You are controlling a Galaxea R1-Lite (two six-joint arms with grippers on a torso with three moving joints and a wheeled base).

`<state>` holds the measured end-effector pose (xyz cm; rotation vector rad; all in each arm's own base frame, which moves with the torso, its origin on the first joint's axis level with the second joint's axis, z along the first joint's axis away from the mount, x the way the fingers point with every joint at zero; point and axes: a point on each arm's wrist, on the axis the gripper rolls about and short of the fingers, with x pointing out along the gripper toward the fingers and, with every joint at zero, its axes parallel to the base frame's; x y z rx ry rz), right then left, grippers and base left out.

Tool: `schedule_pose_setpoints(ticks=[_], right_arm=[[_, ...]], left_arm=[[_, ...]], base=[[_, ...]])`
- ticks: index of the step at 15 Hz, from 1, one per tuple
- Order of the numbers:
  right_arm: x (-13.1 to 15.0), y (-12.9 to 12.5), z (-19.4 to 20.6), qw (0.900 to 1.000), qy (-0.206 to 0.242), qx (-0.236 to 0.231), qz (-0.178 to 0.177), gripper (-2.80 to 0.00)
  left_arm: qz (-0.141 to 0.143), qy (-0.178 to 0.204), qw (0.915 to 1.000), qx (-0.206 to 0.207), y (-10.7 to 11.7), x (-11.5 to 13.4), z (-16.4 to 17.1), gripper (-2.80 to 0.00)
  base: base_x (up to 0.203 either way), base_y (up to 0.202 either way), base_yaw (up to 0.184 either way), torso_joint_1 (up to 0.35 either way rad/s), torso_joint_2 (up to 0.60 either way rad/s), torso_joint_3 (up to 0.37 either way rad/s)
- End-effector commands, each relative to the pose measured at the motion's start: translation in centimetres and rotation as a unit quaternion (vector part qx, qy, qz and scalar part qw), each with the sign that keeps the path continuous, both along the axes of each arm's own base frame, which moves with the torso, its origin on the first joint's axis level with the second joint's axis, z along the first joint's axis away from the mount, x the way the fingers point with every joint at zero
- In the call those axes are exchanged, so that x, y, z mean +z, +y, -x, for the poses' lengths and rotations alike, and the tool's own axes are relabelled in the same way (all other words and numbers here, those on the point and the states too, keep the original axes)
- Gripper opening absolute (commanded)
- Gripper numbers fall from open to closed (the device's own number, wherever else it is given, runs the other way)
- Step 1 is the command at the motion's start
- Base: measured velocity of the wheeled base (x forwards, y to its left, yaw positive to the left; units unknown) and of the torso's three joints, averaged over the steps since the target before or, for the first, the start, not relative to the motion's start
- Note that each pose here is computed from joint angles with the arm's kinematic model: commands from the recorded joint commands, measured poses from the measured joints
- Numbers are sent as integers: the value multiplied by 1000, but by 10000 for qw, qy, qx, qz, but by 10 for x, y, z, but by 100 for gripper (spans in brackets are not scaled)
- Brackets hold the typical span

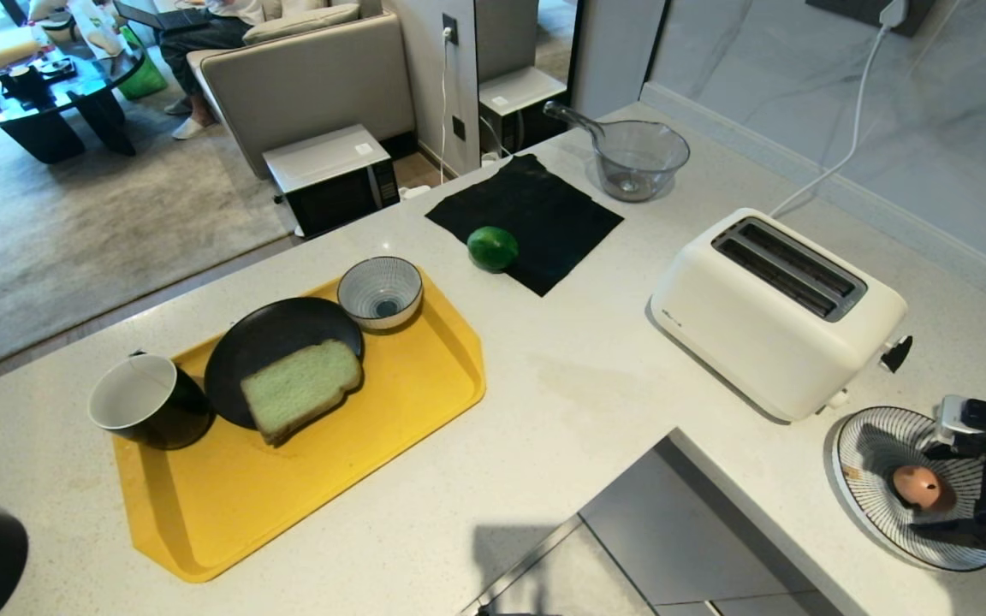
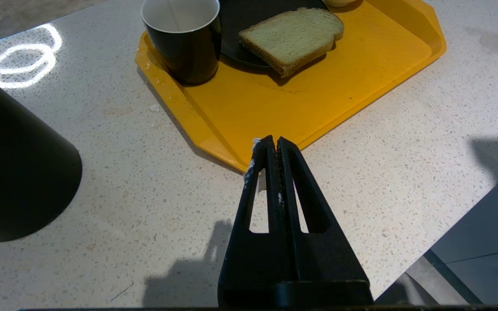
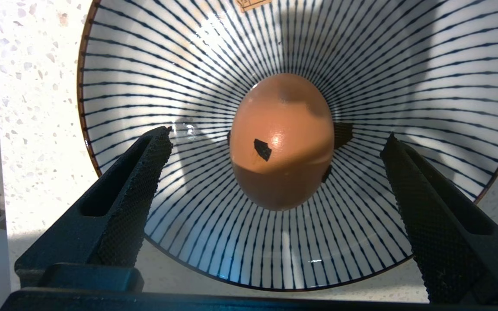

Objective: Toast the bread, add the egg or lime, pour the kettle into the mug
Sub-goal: Pick up the egg

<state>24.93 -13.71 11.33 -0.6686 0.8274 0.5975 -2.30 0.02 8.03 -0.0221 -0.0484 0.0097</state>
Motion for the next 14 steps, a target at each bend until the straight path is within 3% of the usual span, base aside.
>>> schedule_pose_setpoints(ticks=[1,14], right_arm=[[-2,1,1,10000,39,43,-16,0],[-8,5,-3,9998,134,136,-74,0]], left_arm=[[5,73,10000,2,0,-5,-1,-280],[-1,72,10000,3,0,-5,-1,-280]], base=[[0,0,0,0,0,0],[0,0,0,0,0,0]])
